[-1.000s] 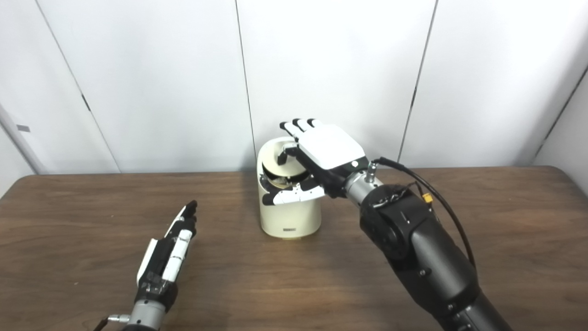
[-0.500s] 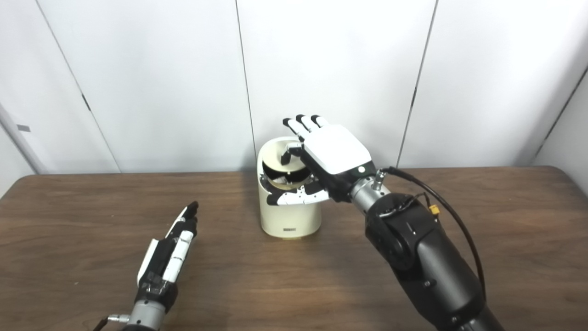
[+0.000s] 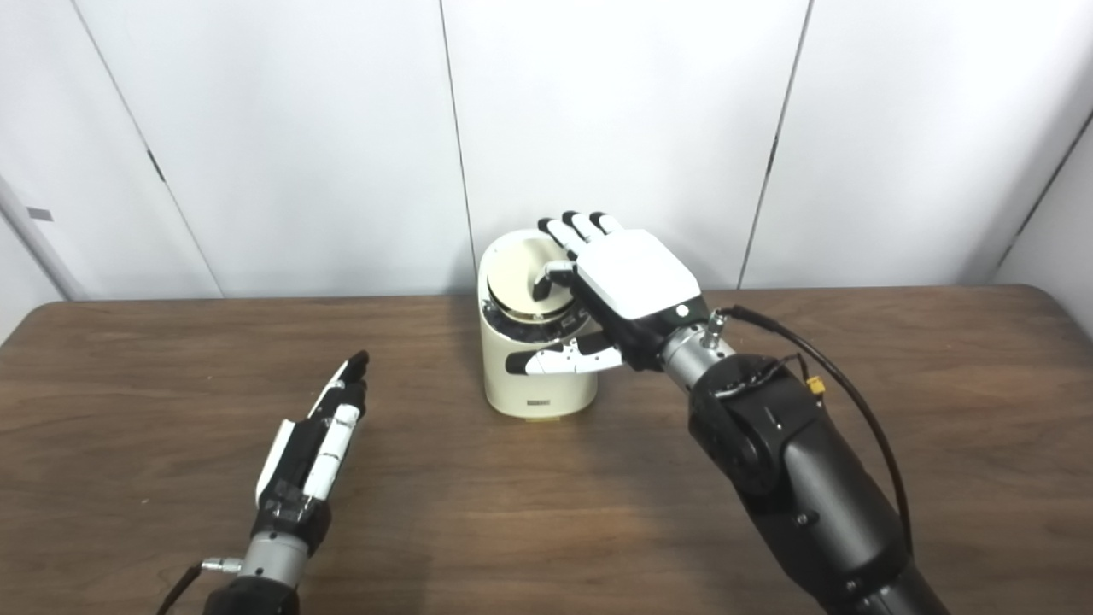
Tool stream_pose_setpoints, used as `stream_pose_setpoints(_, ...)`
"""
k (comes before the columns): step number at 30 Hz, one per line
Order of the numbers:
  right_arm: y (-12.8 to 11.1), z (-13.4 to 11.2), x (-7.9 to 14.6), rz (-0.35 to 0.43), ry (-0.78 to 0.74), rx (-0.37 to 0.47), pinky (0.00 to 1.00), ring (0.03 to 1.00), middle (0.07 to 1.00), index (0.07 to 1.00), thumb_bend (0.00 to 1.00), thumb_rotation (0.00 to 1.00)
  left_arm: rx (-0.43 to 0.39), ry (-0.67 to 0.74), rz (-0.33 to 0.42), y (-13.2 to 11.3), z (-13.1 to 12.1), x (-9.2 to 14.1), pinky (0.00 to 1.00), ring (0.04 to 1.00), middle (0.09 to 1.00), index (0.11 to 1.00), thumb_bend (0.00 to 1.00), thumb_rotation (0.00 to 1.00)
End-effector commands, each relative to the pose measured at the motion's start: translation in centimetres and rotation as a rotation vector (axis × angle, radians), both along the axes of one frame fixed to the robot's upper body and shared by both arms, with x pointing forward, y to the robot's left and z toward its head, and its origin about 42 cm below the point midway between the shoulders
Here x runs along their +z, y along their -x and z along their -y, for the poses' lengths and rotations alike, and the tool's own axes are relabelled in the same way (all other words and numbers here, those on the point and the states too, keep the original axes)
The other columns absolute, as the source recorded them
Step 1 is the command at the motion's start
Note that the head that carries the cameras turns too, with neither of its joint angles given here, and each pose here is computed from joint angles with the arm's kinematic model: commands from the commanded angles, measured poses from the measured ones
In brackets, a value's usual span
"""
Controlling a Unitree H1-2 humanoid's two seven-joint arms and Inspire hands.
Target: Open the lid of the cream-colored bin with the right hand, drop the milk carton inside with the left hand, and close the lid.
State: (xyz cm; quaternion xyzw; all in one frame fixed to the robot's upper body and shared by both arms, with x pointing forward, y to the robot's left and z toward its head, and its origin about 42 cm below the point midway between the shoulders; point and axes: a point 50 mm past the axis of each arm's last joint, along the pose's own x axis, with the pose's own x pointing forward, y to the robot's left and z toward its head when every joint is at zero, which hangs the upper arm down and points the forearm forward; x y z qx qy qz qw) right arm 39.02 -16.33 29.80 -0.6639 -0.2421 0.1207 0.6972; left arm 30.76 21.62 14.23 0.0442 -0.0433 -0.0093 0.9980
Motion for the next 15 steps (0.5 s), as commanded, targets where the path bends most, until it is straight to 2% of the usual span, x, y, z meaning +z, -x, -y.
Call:
stream_pose_setpoints(1, -0.25, 0.28, 1.33, 0.05, -0.008, 0.003, 1.0, 1.0, 0.982, 0.68, 0.58, 0.92, -0.009, -0.017, 0.079, -0.33, -0.01, 2.0, 1.0, 1.0, 1.0, 1.0, 0.64, 0.89)
stream_pose_setpoints(7, -0.17, 0.25, 0.96, 0.025, 0.013, -0.009, 1.0, 1.0, 0.992, 0.692, 0.59, 0.96, -0.009, -0.023, 0.08, -0.31, -0.01, 2.03, 1.0, 1.0, 1.0, 1.0, 0.64, 0.89)
stream_pose_setpoints(15, -0.19, -0.04, 0.37, -0.01, 0.003, -0.006, 1.0, 1.0, 0.989, 0.695, 0.6, 0.98, -0.015, -0.009, 0.076, -0.33, 0.11, 2.24, 1.0, 1.0, 1.0, 1.0, 0.67, 0.87)
